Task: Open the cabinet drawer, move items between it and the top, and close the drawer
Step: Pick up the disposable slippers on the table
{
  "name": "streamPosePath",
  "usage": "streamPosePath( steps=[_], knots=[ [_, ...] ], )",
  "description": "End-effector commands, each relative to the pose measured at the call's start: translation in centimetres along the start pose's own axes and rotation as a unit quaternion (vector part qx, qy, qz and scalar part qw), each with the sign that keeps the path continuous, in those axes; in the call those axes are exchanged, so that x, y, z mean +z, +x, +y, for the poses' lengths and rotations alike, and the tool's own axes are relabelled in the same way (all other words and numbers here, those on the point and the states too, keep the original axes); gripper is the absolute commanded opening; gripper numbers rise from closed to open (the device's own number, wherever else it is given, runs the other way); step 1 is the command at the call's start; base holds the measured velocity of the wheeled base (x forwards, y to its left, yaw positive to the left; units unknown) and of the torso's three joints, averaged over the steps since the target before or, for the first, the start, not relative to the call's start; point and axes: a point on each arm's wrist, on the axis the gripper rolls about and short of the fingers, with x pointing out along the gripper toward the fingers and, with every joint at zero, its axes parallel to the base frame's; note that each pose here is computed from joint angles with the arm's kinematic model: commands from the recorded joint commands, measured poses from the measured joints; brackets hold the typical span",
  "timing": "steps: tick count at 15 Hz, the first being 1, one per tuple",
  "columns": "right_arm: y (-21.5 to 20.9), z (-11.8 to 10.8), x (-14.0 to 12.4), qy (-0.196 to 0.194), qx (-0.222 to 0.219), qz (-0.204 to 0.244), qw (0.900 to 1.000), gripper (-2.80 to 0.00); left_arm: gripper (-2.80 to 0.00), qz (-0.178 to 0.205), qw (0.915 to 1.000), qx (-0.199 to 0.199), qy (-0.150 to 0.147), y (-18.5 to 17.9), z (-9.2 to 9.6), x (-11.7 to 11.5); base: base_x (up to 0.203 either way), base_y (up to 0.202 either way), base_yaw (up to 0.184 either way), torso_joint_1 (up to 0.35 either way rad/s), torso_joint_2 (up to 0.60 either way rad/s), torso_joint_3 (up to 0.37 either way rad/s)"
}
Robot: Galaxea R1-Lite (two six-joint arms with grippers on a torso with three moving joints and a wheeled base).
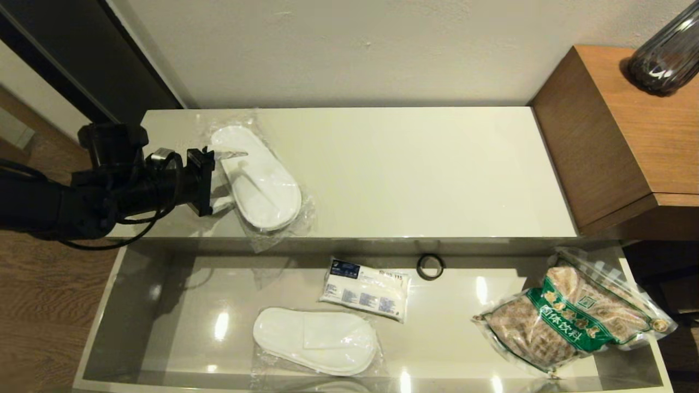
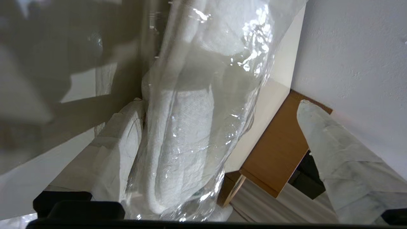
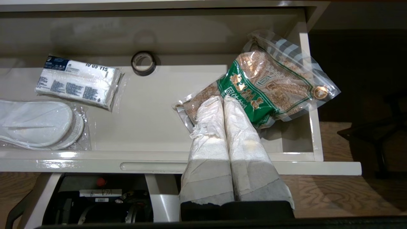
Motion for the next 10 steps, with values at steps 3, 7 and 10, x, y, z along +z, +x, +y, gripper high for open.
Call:
streamPosePath(
  steps=[3,7,10],
  knots=[
    [0.0,0.0,0.0,0.000,0.000,0.001,1.000,-2.80,0.00,0.008,1.0000,-0.001,0.001,0.3,0.2,-0.4,0.000,0.000,0.000,0.000,0.00,0.000],
    [0.0,0.0,0.0,0.000,0.000,0.001,1.000,-2.80,0.00,0.015,0.9999,-0.006,0.001,0.7,0.1,-0.9,0.000,0.000,0.000,0.000,0.00,0.000],
    [0.0,0.0,0.0,0.000,0.000,0.000,1.000,-2.80,0.00,0.019,0.9998,-0.005,0.009,1.1,0.0,-1.6,0.000,0.000,0.000,0.000,0.00,0.000]
  ],
)
